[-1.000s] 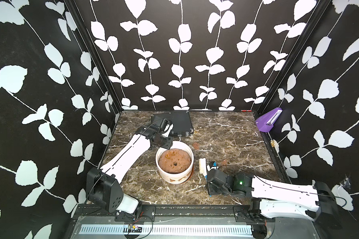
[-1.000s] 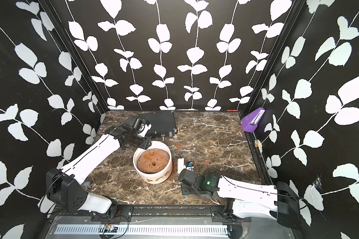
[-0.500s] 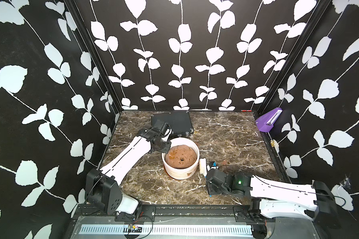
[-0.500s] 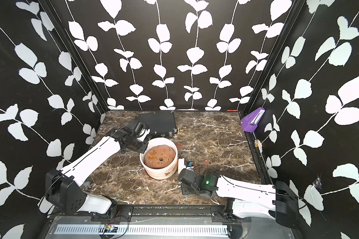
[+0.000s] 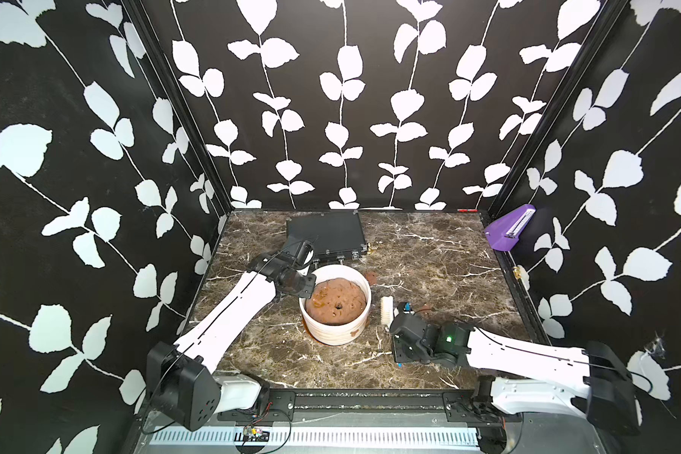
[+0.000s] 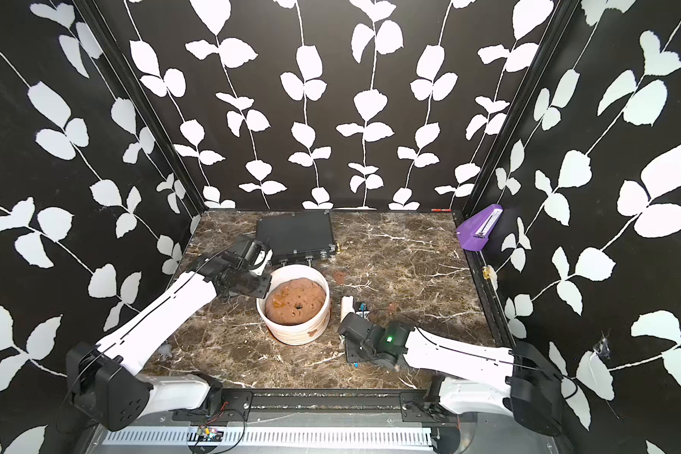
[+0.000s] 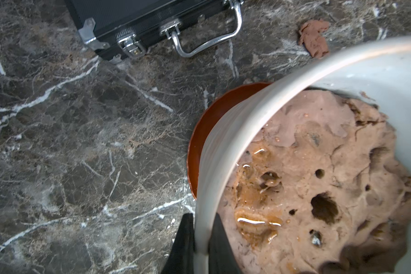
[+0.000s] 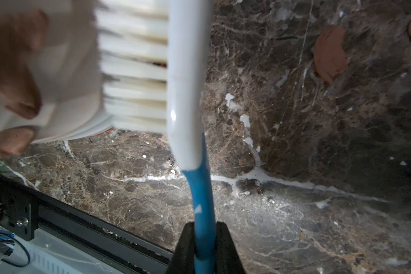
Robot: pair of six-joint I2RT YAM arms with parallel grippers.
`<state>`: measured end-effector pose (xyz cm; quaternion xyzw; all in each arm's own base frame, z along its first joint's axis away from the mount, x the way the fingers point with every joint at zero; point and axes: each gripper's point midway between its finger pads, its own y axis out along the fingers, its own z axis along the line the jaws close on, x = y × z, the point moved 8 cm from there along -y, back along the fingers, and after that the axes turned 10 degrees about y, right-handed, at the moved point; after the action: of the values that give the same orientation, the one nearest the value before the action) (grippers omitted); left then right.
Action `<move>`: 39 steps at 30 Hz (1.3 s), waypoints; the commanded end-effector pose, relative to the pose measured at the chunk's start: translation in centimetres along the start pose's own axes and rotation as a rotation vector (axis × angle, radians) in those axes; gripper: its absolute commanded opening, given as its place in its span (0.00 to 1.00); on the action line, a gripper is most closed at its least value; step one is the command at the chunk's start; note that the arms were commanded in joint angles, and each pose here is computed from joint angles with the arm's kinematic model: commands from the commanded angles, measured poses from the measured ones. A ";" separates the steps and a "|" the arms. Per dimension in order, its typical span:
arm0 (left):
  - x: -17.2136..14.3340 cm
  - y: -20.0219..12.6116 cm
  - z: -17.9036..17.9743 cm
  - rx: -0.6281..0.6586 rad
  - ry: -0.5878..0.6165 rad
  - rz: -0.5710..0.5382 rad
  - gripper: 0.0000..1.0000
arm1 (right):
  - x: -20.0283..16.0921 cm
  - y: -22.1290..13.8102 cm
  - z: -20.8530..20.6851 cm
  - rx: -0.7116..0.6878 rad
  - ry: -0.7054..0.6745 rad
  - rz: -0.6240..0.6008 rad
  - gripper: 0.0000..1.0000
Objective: Scrub the dried mud off the ceramic pot
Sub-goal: Rotate the pot on the tray, then brush off the soil from the pot.
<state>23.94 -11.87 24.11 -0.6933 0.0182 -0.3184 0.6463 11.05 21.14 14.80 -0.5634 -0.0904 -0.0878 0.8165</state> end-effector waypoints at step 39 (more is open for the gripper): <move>-1.5 -0.3 0.0 -0.004 -0.020 0.005 0.00 | 0.8 -0.3 -0.7 0.108 0.019 0.009 0.00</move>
<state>23.72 -11.56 23.97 -0.6896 0.0040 -0.3207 0.6493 11.07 20.43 16.64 -0.4965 -0.1057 -0.0677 0.8589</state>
